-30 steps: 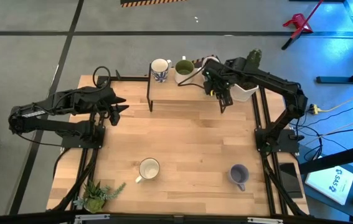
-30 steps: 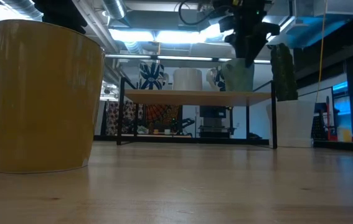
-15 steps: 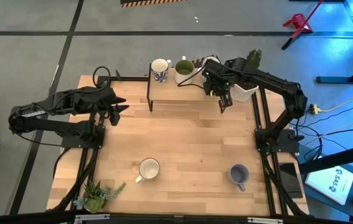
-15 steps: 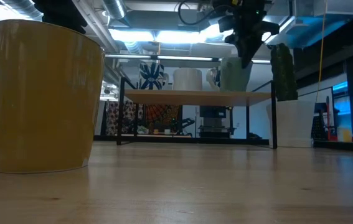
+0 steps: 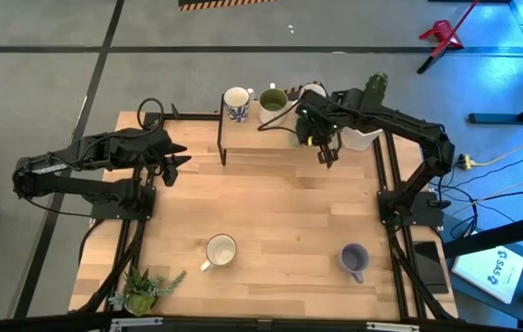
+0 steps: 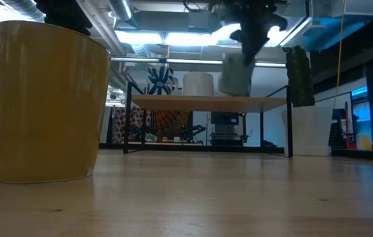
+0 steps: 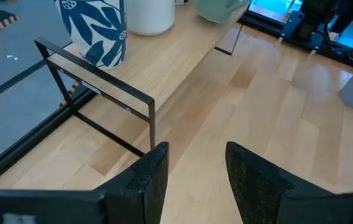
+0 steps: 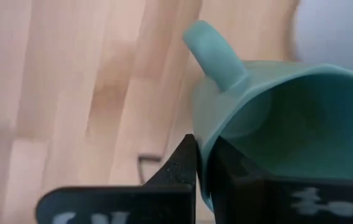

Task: Place coffee mugs
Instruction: Put the green mug on the shelf

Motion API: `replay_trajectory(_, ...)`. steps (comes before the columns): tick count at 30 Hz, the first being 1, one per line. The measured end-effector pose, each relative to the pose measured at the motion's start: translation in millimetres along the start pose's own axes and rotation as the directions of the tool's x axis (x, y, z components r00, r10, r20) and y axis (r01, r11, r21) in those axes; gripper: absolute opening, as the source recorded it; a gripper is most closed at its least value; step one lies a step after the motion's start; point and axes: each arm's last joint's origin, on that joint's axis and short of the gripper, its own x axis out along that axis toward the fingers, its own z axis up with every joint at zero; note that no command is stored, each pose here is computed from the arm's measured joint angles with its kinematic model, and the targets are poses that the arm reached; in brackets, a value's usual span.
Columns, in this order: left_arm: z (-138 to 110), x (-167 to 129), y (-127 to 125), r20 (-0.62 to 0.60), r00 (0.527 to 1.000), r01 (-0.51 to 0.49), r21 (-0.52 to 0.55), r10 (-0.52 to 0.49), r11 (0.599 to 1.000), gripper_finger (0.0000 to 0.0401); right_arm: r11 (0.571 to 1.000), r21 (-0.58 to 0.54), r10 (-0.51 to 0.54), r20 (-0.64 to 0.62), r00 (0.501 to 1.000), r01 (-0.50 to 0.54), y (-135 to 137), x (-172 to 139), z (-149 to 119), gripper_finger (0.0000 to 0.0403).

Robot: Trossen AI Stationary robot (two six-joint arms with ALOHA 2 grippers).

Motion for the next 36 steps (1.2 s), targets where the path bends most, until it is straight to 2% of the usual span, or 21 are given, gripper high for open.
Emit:
replay_trajectory(5,0.0,0.0,0.0,0.000,1.000,0.000,0.000,0.000,1.000,0.0153,0.999,0.023,-0.042,0.081,0.996,0.040,-4.7,-11.4,10.0,0.0002)
replay_trajectory(15,0.0,0.0,-0.1,0.000,1.000,0.002,-0.001,-0.002,1.000,0.0153,1.000,0.030,-0.002,0.071,0.997,0.000,-13.1,16.9,24.1,0.0001)
replay_trajectory(28,-0.1,0.1,-0.1,-0.001,1.000,0.003,-0.019,-0.003,1.000,0.0153,1.000,0.008,0.017,0.099,0.995,-0.018,-13.4,17.8,26.0,0.0001)
replay_trajectory(31,0.0,0.0,-0.1,-0.001,1.000,0.003,-0.019,-0.003,1.000,0.0153,1.000,0.008,0.007,0.109,0.994,-0.008,-14.2,17.7,27.1,0.0013)
replay_trajectory(36,0.0,0.0,-0.1,-0.001,1.000,0.003,-0.019,-0.003,1.000,0.0153,1.000,0.006,-0.011,0.119,0.993,0.010,-15.8,17.3,28.2,0.0055)
